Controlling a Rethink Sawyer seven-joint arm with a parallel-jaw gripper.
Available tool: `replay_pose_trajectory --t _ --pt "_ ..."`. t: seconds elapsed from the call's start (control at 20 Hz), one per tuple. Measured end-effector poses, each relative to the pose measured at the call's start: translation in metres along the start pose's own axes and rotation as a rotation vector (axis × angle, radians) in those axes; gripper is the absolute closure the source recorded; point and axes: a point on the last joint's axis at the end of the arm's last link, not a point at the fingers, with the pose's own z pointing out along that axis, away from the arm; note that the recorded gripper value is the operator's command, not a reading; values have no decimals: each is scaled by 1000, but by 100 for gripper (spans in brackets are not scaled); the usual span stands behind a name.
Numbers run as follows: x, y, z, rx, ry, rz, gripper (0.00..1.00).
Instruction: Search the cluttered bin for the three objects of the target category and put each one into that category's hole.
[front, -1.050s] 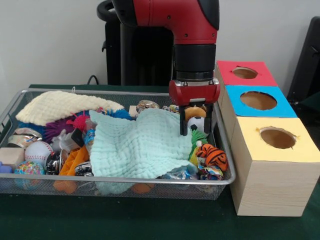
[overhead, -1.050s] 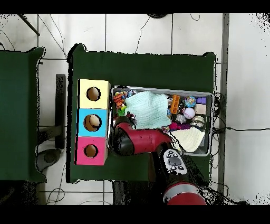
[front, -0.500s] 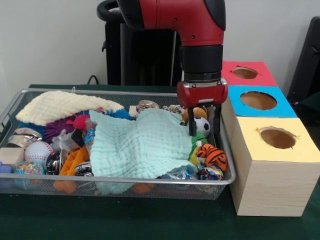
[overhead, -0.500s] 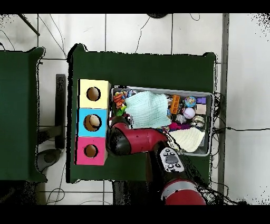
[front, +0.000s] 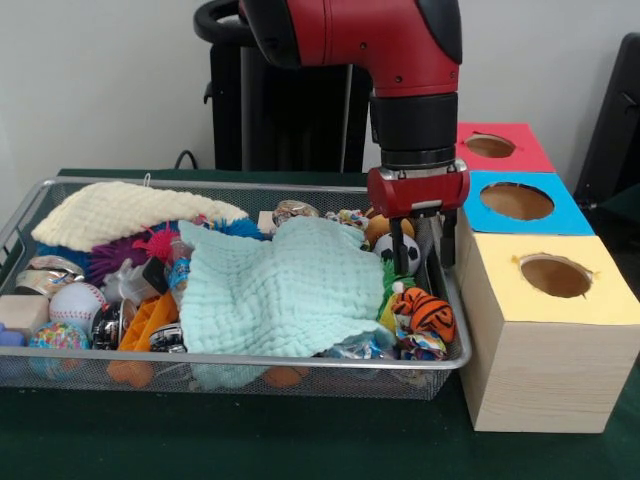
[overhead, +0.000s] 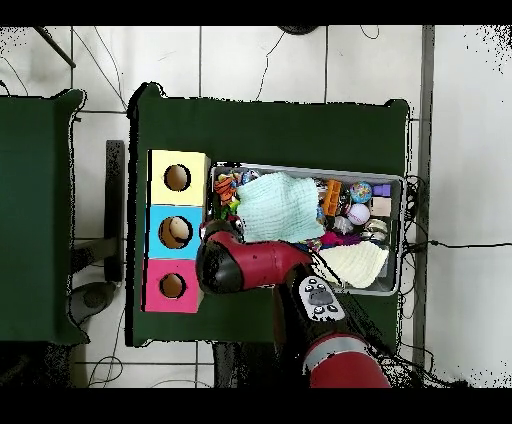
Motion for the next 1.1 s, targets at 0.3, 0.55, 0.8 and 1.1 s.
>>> replay_pose_trajectory --t 0.3,0.55,0.8,1.1 --pt "-6 0 1 0 -11 -1 0" --pt "-9 -3 6 0 -16 4 0" --pt "-12 -6 11 -8 -21 15 0" --pt "-18 -17 14 -5 -36 35 0"
